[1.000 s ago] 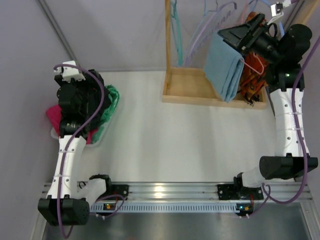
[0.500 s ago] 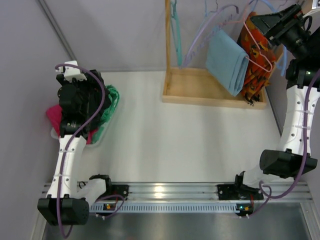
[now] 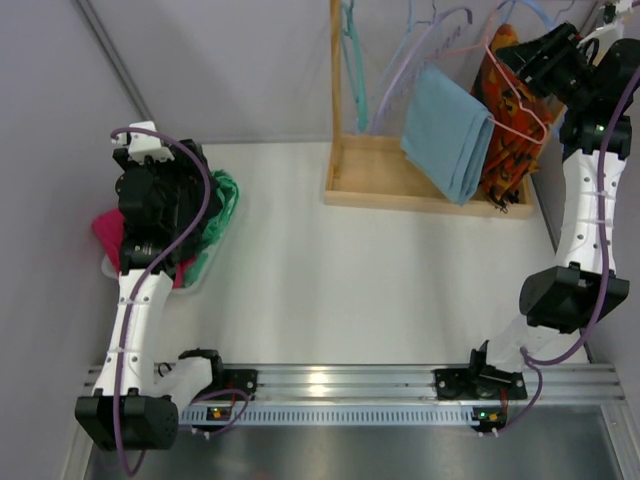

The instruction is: Remove the trousers from the hanger

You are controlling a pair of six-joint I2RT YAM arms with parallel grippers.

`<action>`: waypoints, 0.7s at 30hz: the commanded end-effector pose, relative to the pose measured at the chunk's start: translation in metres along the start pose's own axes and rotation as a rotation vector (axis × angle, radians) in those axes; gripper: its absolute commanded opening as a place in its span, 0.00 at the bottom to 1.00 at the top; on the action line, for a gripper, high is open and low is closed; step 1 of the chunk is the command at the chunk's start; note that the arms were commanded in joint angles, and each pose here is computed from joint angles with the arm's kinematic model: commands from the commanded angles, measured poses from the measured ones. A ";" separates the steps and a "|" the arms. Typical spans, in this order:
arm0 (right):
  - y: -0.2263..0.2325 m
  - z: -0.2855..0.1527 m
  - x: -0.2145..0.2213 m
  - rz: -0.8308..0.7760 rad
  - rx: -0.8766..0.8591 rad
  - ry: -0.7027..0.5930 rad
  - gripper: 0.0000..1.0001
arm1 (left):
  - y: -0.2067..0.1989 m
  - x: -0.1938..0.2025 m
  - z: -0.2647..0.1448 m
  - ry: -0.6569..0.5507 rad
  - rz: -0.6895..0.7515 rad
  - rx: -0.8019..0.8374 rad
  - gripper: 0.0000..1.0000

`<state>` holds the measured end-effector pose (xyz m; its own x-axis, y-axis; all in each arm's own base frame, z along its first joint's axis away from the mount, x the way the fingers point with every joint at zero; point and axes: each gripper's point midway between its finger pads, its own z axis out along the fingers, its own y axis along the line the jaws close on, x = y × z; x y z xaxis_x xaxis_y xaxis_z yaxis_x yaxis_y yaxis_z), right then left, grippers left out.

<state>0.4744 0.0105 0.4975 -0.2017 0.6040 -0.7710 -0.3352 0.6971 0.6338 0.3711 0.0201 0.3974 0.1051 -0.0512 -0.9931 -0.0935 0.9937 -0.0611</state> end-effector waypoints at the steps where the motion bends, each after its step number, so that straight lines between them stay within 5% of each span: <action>1: 0.030 -0.007 0.000 -0.008 -0.105 0.013 0.61 | -0.005 -0.014 0.001 -0.038 -0.014 0.017 0.98; 6: 0.048 -0.005 0.011 0.060 -0.208 0.064 0.47 | -0.006 -0.014 0.004 -0.034 -0.017 0.019 0.98; 21: 0.048 0.018 0.027 0.257 -0.288 0.130 0.35 | -0.007 -0.013 0.004 -0.032 -0.012 0.022 0.98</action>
<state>0.4767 0.0517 0.4867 -0.4282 0.6946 -0.5781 -0.4117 0.4195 0.8090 0.3775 0.0171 0.3895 0.0823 -0.0527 -0.9952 -0.0846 0.9946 -0.0597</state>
